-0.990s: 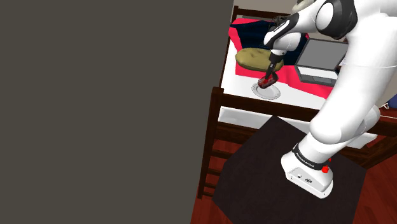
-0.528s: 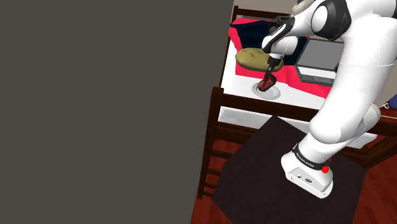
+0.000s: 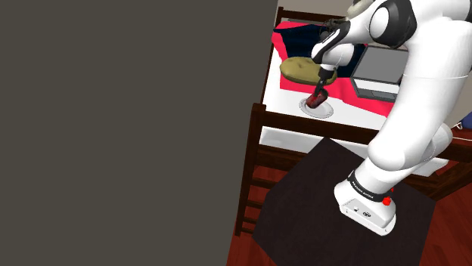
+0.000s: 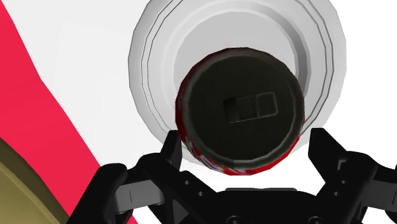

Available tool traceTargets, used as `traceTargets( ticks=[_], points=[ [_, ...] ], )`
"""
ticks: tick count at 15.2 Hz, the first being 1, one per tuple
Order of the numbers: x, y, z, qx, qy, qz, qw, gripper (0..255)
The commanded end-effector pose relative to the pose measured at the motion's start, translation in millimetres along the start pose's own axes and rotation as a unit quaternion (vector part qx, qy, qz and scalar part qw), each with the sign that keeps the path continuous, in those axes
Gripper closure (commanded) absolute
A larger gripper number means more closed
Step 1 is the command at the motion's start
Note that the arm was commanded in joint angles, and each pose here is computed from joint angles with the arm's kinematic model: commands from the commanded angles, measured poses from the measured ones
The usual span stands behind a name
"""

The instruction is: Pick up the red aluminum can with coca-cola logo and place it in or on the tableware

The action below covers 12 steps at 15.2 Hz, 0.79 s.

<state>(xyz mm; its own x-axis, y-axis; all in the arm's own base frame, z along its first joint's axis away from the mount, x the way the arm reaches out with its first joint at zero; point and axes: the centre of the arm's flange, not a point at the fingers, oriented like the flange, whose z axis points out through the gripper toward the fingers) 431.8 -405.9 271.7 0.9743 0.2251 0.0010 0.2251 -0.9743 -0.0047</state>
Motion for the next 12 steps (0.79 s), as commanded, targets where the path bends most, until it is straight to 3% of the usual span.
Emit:
traceTargets(
  ticks=[1, 3, 7, 12],
  points=[
    [-0.4, -0.1, 0.6, 0.000, 0.000, 0.000, 1.0000, 0],
    [0.5, -0.4, -0.4, 0.000, 0.000, 0.000, 1.0000, 0],
    [0.5, -0.4, -50.4, 0.000, 0.000, 0.000, 1.0000, 0],
    [0.5, -0.4, -50.4, 0.000, 0.000, 0.000, 1.0000, 0]
  ],
)
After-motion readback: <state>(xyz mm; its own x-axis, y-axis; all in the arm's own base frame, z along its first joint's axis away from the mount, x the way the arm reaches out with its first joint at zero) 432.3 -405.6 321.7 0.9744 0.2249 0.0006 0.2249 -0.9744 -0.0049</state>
